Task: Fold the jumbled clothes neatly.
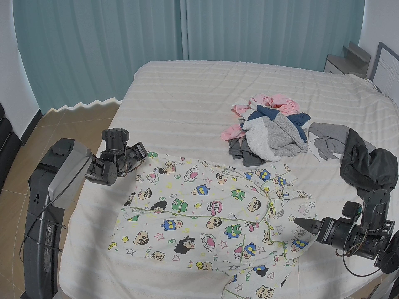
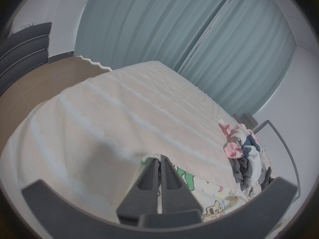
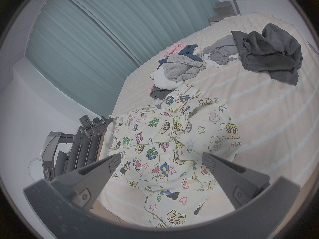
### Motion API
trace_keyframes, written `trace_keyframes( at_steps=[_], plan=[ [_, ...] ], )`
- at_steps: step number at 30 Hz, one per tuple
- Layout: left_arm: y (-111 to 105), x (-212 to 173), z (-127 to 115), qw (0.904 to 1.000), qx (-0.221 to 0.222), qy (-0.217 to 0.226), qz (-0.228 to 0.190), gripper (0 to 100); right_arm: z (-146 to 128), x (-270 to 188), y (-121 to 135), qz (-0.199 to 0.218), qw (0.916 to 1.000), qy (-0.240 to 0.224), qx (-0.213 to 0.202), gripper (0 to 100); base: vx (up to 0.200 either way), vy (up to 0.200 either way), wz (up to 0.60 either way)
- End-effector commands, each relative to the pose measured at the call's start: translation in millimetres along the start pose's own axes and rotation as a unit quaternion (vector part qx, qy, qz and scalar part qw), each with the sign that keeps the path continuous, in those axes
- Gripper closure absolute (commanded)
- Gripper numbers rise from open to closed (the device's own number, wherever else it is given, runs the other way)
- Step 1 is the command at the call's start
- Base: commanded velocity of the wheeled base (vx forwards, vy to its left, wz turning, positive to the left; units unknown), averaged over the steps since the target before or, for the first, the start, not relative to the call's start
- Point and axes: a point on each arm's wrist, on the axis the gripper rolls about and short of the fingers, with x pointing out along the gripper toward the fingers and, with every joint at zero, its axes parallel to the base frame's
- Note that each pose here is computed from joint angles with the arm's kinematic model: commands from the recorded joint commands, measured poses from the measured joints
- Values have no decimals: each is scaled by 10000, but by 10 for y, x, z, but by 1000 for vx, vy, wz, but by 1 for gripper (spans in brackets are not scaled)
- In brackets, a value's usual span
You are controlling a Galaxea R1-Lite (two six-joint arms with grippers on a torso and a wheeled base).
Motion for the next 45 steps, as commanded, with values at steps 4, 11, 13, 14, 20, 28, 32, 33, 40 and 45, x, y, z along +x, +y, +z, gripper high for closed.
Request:
trace_keyframes(
  at_steps=[4,11,13,14,20,28,32,33,40,45],
  plan=[
    [52,5,220,9997,-52,-227,30,100,-34,-20,-25,-44,10000,67,-9,0,0,0,0],
    [12,134,306,9989,-56,-441,140,100,-45,-21,-37,-73,9999,93,2,0,0,0,0],
    [5,155,306,9989,-47,-443,158,100,-48,-22,-39,-78,9999,99,2,0,0,0,0],
    [-16,172,311,9990,-42,-415,158,100,-57,-28,-46,-92,9999,117,-6,0,0,0,0],
    [-55,212,300,9995,-13,-238,227,100,-61,-27,-50,-102,9999,129,-7,0,0,0,0],
    [4,273,161,9976,507,-92,456,100,-64,-23,-52,-111,9998,141,-7,0,0,0,0],
    [36,292,126,9964,547,-135,633,100,-66,-33,-54,-112,9999,130,-7,0,0,0,0],
    [44,292,131,9963,544,-142,646,100,-78,-41,-64,-131,9998,155,-15,0,0,0,0],
    [5,227,267,9966,446,-284,636,0,-113,-67,-95,-189,9996,217,-5,0,0,0,0],
    [-174,16,574,9974,-182,-448,543,0,-77,-78,-77,-96,9999,65,63,0,0,0,0]
  ],
)
